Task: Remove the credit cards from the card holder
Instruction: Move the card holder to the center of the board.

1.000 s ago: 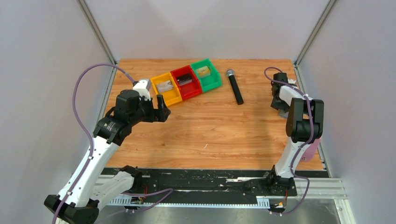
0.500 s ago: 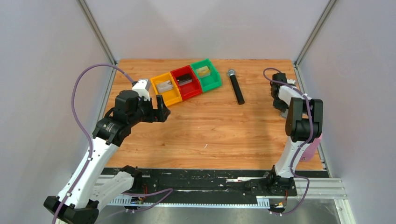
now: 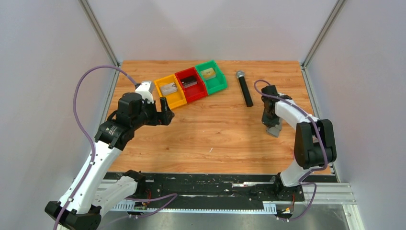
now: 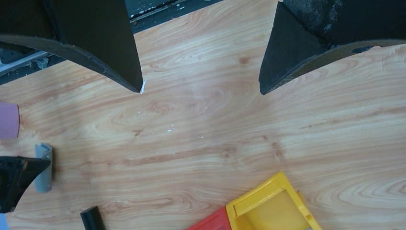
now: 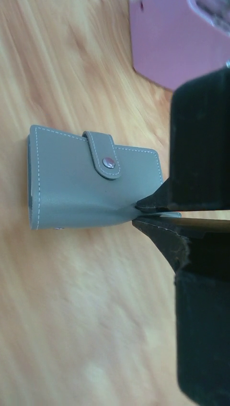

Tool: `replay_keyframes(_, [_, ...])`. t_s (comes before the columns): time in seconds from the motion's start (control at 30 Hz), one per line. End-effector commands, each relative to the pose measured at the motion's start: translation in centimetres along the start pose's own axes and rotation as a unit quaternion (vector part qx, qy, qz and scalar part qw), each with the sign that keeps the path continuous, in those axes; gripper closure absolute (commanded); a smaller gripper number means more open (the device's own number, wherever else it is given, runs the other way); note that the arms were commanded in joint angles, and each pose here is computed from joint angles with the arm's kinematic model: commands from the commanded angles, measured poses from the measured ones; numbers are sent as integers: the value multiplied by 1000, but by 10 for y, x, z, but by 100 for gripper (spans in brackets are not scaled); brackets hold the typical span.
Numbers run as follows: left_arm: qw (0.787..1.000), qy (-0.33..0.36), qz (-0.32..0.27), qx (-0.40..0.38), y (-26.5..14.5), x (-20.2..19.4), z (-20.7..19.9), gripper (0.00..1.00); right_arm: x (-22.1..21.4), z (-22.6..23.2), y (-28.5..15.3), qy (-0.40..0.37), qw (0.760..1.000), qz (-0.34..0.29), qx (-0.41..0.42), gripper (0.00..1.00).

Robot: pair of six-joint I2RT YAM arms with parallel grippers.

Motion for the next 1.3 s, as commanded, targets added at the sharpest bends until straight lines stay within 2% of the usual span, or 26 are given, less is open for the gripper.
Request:
replay_keyframes(0.0, [1000, 1, -9, 2, 1, 3, 1, 0, -43, 42, -30, 0, 996, 36, 83, 100])
replay_keyframes(0.2, [1000, -4, -5, 21, 2, 3, 4, 0, -79, 104, -71, -55, 985, 26, 162, 100])
replay_keyframes(0.37, [999, -13, 1, 50, 2, 1, 10, 0, -103, 167, -105, -118, 964, -3, 237, 100])
replay_keyframes(0.53, [998, -23, 11, 61, 3, -6, 14, 0, -127, 217, -115, -171, 951, -10, 257, 99])
replay_keyframes(0.67, [999, -30, 25, 34, 4, -13, 9, 0, -145, 244, -118, -206, 940, -8, 270, 98])
replay_keyframes(0.73, [999, -35, 30, 23, 5, -16, 7, 0, -152, 251, -118, -222, 936, -10, 274, 96])
replay_keyframes(0.93, [998, -48, 48, 5, 10, -25, 5, 0, -153, 248, -126, -223, 931, -19, 288, 79])
replay_keyframes(1.13, [996, -63, 67, -14, 21, -30, 1, 0, -137, 229, -150, -210, 926, -66, 306, 71])
replay_keyframes(1.27, [994, -77, 74, -32, 28, -30, -5, 0, -126, 214, -146, -202, 931, -83, 294, 70])
Point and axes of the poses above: each gripper's point midway between its finger pads, its own y axis out along the fingers, its own z axis along the line the jaws close on, x = y × z, the point moved 6 cm from there along -y, back along the fingers, and after that the axes turned 9 degrees about -y, right-handed, at the moved point
